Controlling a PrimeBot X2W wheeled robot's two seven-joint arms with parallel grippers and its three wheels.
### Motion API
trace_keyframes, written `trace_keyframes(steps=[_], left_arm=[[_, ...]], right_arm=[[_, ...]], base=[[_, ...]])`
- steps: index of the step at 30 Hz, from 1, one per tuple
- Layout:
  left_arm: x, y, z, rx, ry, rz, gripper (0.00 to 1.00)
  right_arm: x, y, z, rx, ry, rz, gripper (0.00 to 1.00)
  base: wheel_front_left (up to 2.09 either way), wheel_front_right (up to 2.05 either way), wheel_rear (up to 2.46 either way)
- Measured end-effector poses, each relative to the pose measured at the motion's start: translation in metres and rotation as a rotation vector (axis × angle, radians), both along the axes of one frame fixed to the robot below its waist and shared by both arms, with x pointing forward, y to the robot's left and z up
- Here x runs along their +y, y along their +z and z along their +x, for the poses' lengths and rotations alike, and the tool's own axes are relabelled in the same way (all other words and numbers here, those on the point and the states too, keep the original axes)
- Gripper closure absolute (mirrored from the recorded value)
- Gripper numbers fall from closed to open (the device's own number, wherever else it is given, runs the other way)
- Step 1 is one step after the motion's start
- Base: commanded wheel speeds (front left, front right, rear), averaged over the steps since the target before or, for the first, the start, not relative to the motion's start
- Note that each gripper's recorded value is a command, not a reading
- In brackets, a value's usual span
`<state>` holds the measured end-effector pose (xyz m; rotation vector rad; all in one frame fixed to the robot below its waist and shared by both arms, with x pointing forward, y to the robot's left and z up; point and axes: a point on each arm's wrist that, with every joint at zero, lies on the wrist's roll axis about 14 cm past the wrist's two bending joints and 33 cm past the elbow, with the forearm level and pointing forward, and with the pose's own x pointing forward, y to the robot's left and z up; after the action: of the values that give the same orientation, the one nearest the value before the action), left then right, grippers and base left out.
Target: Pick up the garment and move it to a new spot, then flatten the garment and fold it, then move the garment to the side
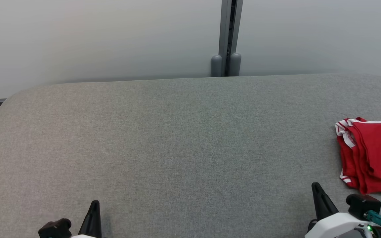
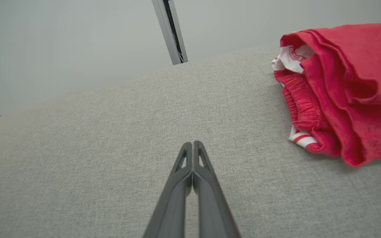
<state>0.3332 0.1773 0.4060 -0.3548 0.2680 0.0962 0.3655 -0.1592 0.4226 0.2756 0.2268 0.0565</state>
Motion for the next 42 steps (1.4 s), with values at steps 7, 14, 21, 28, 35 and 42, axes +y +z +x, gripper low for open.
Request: trace_keyframes(steps=[7,14,21,28,35,42], left_arm=[[0.004,0.005,0.005,-0.009,0.043,-0.113,1.00],[0.006,0.009,0.008,-0.013,0.076,-0.221,1.00],[0.008,0.017,0.015,-0.031,0.102,-0.324,1.00],[0.010,0.021,0.018,-0.039,0.126,-0.414,1.00],[0.012,0.028,0.024,-0.061,0.142,-0.504,1.00],[0.013,0.032,0.026,-0.070,0.153,-0.574,1.00]], right_arm=[[-0.005,0.007,0.004,-0.007,-0.053,0.120,1.00],[-0.010,0.012,0.006,-0.006,-0.096,0.232,1.00],[-0.015,0.017,0.008,-0.008,-0.136,0.337,1.00],[-0.019,0.023,0.010,-0.015,-0.166,0.436,1.00],[-0.021,0.028,0.012,-0.021,-0.187,0.528,1.00],[-0.024,0.031,0.013,-0.025,-0.206,0.605,1.00]], base=[[0.00,0.00,0.00],[0.00,0.00,0.00],[0.00,0.00,0.00],[0.00,0.00,0.00],[0.00,0.00,0.00],[0.00,0.00,0.00]])
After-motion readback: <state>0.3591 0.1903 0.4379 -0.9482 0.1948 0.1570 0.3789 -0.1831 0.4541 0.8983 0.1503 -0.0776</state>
